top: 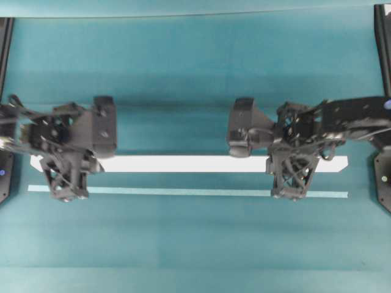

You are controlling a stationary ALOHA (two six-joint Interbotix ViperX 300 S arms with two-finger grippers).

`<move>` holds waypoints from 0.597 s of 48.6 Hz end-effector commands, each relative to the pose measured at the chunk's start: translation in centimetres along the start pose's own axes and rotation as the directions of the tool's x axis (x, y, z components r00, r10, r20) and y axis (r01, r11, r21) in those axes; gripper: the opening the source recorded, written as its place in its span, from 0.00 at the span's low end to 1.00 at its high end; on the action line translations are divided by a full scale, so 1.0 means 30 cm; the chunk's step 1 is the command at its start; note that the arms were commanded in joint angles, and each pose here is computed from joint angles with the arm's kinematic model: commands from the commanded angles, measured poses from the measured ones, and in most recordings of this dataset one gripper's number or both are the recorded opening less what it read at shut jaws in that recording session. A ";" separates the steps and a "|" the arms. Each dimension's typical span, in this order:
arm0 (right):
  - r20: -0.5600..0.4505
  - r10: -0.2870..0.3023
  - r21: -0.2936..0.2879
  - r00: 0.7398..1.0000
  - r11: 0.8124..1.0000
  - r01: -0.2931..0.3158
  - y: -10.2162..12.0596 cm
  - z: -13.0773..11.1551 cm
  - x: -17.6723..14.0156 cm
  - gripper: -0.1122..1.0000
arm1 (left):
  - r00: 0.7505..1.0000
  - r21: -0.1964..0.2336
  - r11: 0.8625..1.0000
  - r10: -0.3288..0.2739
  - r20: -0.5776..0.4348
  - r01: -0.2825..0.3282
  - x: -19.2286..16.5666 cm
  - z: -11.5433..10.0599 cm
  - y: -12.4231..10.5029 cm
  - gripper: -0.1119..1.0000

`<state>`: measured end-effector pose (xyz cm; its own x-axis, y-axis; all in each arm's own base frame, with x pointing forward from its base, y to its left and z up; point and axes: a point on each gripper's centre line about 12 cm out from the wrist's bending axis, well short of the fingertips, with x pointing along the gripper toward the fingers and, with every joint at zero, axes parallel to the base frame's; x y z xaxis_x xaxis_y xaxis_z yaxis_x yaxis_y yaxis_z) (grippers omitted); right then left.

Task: Lift a wooden board with both hands.
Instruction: 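Lift the board with both grippers and move it away from the table edge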

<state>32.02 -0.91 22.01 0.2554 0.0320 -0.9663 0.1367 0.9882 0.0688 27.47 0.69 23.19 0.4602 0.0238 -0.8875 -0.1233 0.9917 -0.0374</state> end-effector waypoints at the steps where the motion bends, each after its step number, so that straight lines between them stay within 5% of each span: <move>1: 0.038 0.006 0.010 0.999 1.000 -0.007 0.003 0.037 -0.065 0.29 | 0.998 -0.011 1.000 0.000 0.065 0.001 -0.078 0.053 0.006 0.26; 29: 0.024 0.002 0.014 1.000 1.000 -0.002 0.004 0.119 -0.277 0.29 | 0.995 -0.017 1.000 0.013 0.101 -0.012 -0.264 0.166 0.012 0.26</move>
<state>32.58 -1.32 28.53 0.2139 0.0330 -0.9763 0.1378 0.9884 0.0636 27.67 1.12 29.72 0.4786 0.0348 -0.8773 -0.1364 0.9900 -0.0352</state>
